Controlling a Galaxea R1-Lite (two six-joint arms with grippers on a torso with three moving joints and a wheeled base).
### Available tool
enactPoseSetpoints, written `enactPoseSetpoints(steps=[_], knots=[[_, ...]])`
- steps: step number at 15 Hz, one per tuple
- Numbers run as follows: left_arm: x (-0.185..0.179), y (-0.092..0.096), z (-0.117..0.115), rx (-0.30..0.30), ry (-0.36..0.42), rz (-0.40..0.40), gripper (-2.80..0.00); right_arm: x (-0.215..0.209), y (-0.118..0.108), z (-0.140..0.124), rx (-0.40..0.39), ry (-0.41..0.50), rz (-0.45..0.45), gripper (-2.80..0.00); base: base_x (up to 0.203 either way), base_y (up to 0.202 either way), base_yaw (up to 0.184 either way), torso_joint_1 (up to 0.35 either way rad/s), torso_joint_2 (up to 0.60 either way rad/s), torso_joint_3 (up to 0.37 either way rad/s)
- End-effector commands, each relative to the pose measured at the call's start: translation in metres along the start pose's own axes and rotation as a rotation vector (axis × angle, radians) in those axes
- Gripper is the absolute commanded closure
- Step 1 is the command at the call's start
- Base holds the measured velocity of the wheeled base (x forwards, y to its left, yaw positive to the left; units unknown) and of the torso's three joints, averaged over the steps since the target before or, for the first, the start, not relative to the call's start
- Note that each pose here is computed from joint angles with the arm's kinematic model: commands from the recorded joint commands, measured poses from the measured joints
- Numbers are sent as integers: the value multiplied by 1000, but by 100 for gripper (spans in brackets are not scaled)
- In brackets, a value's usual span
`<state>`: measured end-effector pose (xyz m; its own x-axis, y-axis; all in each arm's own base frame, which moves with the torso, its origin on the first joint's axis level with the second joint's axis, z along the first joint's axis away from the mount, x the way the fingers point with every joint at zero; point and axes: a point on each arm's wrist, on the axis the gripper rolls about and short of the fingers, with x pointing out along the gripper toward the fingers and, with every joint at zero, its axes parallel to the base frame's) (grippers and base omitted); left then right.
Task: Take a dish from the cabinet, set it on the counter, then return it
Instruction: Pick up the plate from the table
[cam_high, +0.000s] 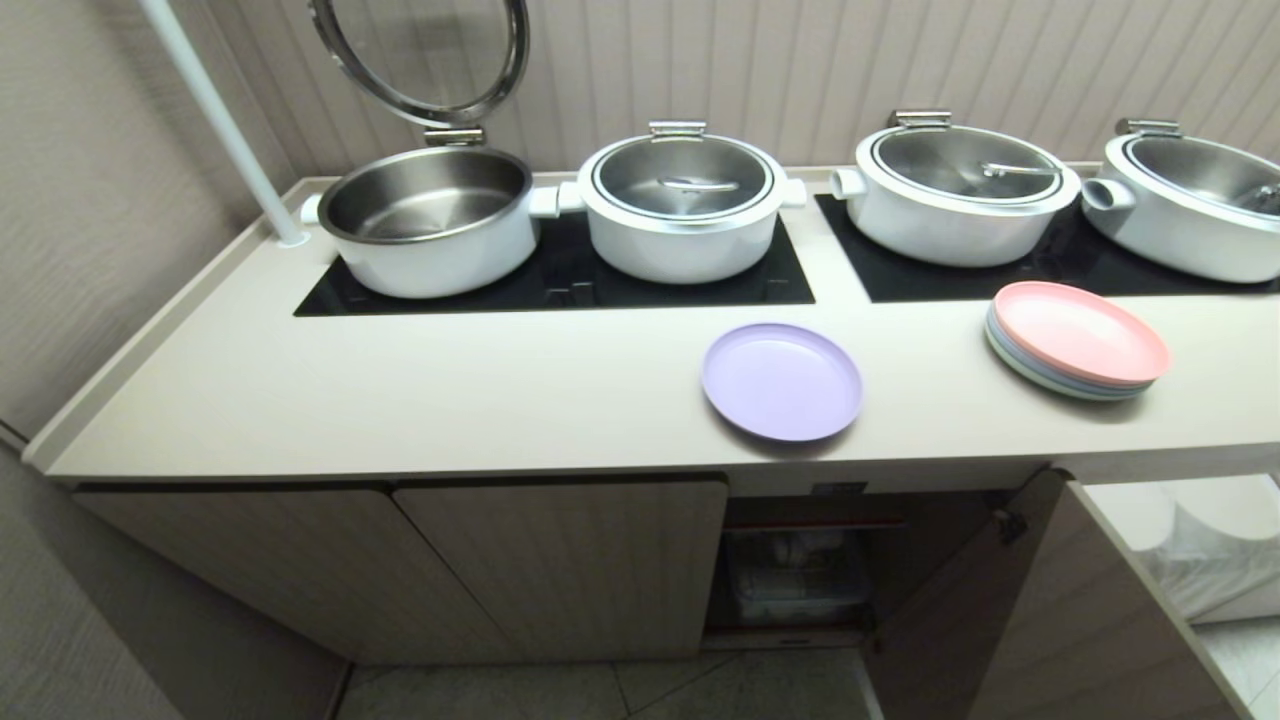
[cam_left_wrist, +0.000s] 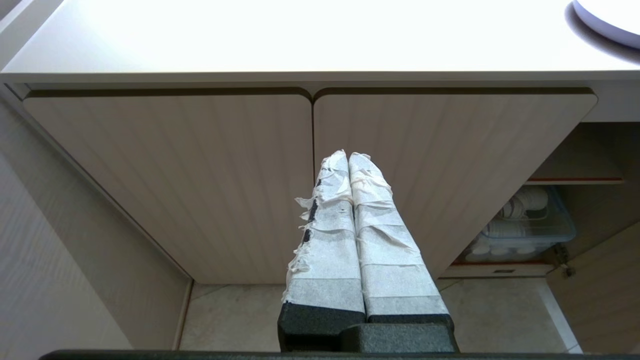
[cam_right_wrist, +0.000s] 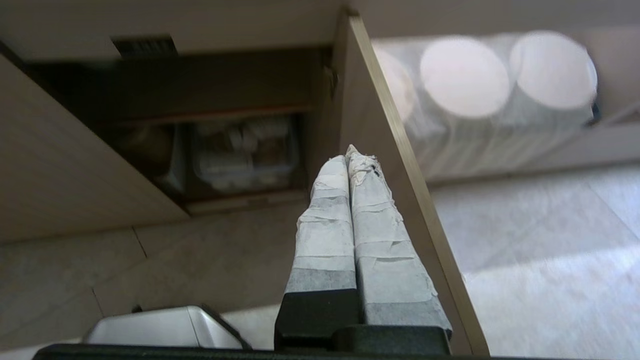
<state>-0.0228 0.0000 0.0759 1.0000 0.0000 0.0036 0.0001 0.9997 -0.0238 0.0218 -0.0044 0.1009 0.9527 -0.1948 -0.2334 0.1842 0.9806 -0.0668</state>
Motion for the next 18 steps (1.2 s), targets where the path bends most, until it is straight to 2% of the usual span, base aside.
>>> enactPoseSetpoints(steps=[1, 3, 6, 10, 13, 18], knots=[[0, 0, 0, -1, -1, 0, 0, -11, -2, -8, 18, -51, -14, 0, 0, 0, 0, 0, 0, 0], [0, 0, 0, -1, -1, 0, 0, -18, -2, -12, 30, -111, 39, 0, 0, 0, 0, 0, 0, 0], [0, 0, 0, 1, -1, 0, 0, -25, -1, -24, -20, -116, 118, 0, 0, 0, 0, 0, 0, 0], [0, 0, 0, 1, -1, 0, 0, -38, -2, -35, -25, -241, 185, 0, 0, 0, 0, 0, 0, 0], [0, 0, 0, 0, -1, 0, 0, -38, -2, -35, 26, -244, 189, 0, 0, 0, 0, 0, 0, 0], [0, 0, 0, -1, -1, 0, 0, -38, -2, -35, 30, -244, 189, 0, 0, 0, 0, 0, 0, 0]])
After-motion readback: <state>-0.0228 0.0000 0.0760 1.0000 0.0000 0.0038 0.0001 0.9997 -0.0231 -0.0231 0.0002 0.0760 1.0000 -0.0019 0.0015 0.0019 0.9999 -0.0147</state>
